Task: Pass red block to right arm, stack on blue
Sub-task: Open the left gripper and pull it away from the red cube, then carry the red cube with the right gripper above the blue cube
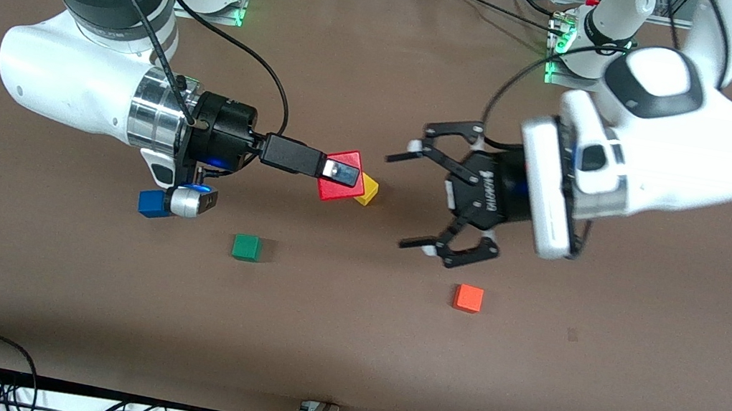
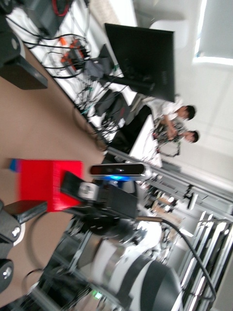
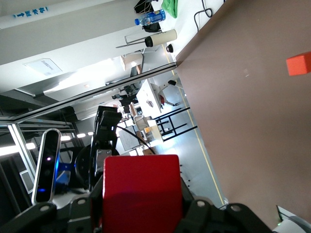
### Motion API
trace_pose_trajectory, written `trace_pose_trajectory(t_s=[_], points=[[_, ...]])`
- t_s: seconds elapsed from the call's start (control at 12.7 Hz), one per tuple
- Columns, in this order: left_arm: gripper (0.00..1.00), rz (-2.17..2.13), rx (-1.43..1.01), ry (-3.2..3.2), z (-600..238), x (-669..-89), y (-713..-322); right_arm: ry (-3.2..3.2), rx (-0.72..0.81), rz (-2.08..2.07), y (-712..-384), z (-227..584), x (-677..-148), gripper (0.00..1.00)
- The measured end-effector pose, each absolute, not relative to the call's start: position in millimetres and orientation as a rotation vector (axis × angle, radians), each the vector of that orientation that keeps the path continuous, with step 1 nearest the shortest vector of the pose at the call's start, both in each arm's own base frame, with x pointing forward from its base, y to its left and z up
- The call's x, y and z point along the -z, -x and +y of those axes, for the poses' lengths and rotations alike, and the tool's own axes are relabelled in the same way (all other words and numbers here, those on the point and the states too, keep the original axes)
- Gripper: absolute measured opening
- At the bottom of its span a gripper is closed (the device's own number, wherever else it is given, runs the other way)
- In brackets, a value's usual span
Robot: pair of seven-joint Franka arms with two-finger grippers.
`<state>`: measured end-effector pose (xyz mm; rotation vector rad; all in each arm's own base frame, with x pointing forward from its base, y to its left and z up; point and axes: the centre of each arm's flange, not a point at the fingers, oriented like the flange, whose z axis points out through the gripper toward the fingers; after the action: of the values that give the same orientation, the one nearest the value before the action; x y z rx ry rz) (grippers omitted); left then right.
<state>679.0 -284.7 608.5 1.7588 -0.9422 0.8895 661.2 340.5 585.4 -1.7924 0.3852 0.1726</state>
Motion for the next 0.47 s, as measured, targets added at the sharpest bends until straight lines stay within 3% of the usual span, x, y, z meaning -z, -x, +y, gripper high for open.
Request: trace_pose_trajectory(t_s=[0.47], points=[[1.00,-1.065,-0.571,-1.902,-65.6,-598.2,-679.3,2.066,-0.162,0.331,-669.0,310.2,-548.1,0.57]])
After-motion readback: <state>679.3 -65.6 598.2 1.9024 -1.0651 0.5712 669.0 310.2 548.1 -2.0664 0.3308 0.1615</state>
